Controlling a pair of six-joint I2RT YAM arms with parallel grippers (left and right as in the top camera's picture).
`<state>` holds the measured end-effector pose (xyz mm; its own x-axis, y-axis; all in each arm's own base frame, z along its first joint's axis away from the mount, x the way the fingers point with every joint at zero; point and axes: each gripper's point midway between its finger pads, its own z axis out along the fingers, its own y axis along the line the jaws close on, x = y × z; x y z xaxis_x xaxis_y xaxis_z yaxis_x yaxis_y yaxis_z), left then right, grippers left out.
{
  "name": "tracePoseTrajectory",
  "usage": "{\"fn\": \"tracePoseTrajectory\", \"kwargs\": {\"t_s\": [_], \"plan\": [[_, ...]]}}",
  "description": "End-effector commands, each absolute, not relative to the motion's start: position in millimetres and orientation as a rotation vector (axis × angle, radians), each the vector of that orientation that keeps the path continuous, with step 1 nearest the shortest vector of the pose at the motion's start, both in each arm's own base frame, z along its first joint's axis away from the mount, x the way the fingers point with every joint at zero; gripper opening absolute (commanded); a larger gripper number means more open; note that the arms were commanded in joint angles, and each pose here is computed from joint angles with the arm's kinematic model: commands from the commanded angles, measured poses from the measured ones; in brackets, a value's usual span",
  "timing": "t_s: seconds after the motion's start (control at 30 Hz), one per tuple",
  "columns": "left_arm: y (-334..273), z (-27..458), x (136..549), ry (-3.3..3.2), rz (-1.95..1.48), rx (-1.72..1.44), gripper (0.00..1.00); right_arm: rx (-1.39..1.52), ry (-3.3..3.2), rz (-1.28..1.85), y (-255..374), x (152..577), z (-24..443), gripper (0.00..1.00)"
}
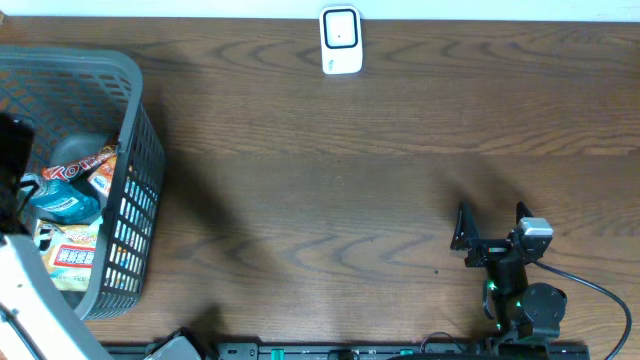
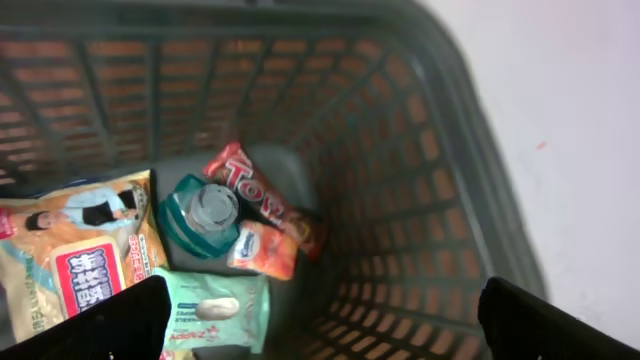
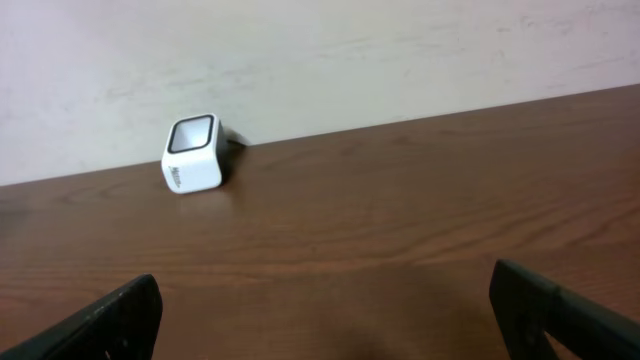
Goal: Scan the item barcode
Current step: 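Reach the left gripper into the basket and grasp the blue mouthwash bottle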
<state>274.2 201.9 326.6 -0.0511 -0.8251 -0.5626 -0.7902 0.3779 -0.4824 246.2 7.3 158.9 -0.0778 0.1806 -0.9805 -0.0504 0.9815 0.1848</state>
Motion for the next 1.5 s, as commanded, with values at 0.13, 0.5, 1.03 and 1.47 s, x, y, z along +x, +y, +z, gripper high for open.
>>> {"fn": "tracePoseTrajectory", "kwargs": {"t_s": [0.13,0.5,1.03,1.47], "plan": [[215,280,286,1.932,-0.050,-1.540,0.98,0.107,1.637,0.196,7,246,159,0.99],[237,205,261,1.872,0.159,-2.027,0.98,0.107,1.637,0.196,7,246,159,0.99],[261,141,291,1.938,0.186,-2.095,0.98,0.107,1.637,0.196,7,246,159,0.99],[266,134,290,1.938,0.225,-2.100,0.27,0.107,1.637,0.196,7,246,159,0.99]]}}
